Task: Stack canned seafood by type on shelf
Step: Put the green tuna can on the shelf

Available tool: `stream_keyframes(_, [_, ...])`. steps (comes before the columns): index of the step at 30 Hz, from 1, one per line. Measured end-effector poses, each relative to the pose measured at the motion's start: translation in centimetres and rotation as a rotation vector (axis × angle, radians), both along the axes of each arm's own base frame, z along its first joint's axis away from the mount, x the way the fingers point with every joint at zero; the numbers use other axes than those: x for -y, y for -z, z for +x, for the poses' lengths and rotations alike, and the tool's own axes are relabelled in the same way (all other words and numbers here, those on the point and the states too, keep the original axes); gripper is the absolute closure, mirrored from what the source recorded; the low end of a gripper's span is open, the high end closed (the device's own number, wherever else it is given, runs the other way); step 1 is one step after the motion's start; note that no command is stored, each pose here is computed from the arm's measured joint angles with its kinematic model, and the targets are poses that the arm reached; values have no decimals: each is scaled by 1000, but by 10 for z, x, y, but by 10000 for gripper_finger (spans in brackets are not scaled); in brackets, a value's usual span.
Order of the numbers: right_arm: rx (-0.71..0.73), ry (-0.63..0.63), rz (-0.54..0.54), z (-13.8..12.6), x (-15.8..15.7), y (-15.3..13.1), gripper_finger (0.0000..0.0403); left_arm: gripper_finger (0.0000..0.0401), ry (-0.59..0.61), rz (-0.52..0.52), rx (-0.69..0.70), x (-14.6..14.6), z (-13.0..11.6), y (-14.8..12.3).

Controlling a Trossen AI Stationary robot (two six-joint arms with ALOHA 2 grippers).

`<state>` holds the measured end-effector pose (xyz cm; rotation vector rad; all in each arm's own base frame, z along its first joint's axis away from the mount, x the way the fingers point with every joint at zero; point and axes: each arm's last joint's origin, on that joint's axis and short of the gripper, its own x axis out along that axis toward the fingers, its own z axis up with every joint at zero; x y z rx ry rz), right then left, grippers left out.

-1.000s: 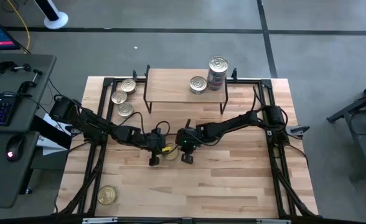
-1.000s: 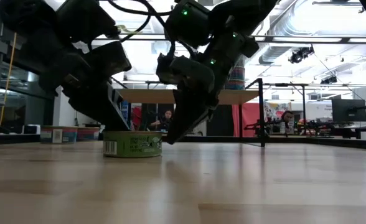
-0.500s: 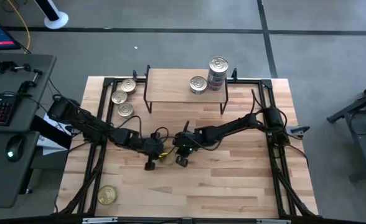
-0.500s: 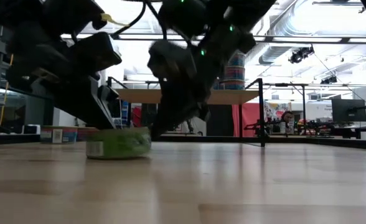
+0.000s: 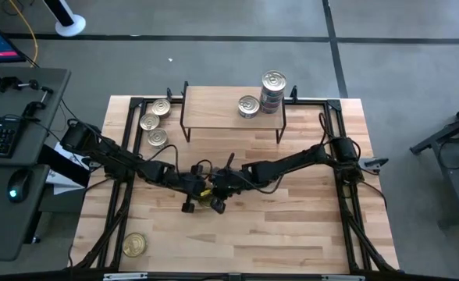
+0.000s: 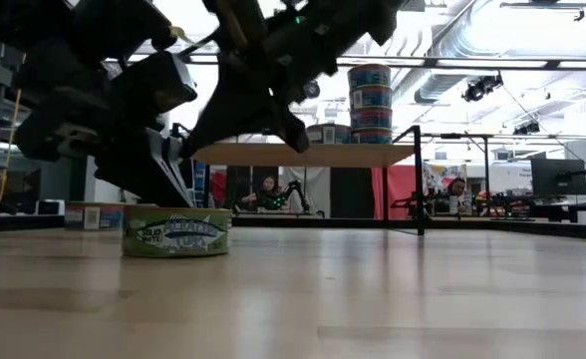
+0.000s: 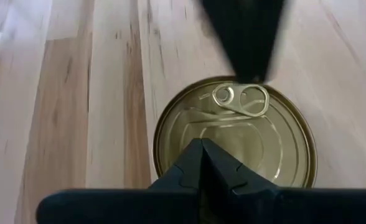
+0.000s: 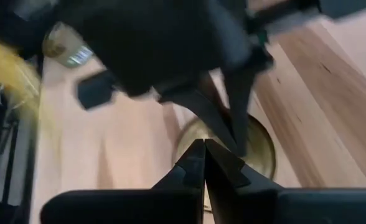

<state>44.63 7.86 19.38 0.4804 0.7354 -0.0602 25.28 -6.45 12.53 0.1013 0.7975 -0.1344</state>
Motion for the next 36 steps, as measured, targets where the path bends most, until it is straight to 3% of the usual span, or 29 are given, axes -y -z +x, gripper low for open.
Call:
stream_keyframes(4, [-19,-13,-2,3,1,-11,403,401,7,30,8,-3,-5,-8])
stream_keyframes(8, [-95,-93,-49,-1,-6,-16,403,401,13,39,101,-9,-11,-36])
stream_keyframes(14, [-239,-102,-74,-14,-8,9,403,401,0,-1,100,-9,-32,-58])
stream_keyframes(21, [-271,-31,-83,-17,2,33,403,401,14,-97,97,13,-48,-33])
stream_keyframes(26, [-270,-43,-88,-19,3,40,403,401,-42,-35,126,20,-52,-18])
stream_keyframes(36, [-252,-61,-61,-19,5,50,403,401,-120,-42,178,17,-56,7])
